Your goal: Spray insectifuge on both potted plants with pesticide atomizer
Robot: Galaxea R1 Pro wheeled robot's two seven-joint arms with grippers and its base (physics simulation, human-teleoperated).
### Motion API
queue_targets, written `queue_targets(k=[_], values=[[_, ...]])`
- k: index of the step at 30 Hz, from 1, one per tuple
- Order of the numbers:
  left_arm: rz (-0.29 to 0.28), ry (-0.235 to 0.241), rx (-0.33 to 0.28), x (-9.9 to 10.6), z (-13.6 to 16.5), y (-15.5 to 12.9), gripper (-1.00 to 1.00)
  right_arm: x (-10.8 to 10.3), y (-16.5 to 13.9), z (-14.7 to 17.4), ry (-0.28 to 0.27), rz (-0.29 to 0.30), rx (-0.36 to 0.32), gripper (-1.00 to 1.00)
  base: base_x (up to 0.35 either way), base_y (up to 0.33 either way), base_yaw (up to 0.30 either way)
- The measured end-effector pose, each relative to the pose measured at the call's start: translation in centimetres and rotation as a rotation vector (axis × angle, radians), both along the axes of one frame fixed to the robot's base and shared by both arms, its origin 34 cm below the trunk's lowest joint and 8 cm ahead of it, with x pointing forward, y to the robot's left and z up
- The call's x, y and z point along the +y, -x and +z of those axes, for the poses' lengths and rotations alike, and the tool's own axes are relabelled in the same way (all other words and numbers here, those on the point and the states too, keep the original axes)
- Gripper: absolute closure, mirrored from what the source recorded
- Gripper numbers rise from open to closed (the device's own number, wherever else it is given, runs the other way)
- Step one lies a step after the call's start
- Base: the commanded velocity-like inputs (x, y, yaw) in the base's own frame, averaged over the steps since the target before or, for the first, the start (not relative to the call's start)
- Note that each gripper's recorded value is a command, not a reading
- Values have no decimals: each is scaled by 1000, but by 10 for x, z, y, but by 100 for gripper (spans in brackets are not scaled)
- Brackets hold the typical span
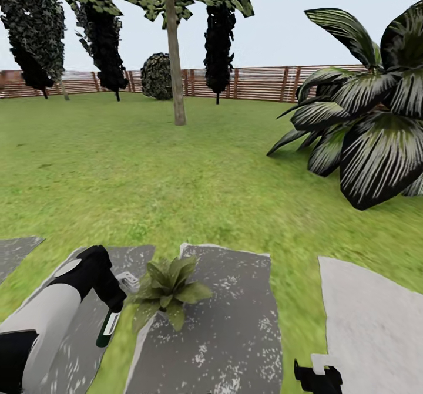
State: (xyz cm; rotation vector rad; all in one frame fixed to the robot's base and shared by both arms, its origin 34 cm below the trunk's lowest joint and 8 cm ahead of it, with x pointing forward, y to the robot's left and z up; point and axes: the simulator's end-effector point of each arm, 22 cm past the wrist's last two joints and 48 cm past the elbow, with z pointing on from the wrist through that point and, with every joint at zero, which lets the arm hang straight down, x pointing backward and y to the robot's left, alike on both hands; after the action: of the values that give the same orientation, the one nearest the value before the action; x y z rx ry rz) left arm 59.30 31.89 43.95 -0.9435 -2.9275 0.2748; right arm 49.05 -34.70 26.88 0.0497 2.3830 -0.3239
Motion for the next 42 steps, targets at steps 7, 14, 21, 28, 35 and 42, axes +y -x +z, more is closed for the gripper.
queue_targets(k=[7, 14, 21, 28, 35, 42], values=[[0, 1, 1, 0, 0, 0, 100, 0, 0, 0, -1, 0, 0, -100, 64, -271, 276], [-1, 0, 1, -1, 0, 0, 100, 1, 0, 0, -2, 1, 0, -100, 135, -272, 277], [-3, 2, 1, -2, 0, 0, 100, 2, 0, 0, -2, 2, 1, -100, 137, -271, 276], [-7, 5, 0, -6, -1, 0, 100, 2, 0, 0, -2, 2, 1, -100, 48, -271, 264], [-7, 6, 1, -6, -1, 0, 100, 2, 0, 0, -2, 2, 1, -100, 0, -272, 242], [-8, 1, 2, -5, -1, 0, 100, 2, 0, 0, -2, 2, 1, -100, 6, -273, 224]])
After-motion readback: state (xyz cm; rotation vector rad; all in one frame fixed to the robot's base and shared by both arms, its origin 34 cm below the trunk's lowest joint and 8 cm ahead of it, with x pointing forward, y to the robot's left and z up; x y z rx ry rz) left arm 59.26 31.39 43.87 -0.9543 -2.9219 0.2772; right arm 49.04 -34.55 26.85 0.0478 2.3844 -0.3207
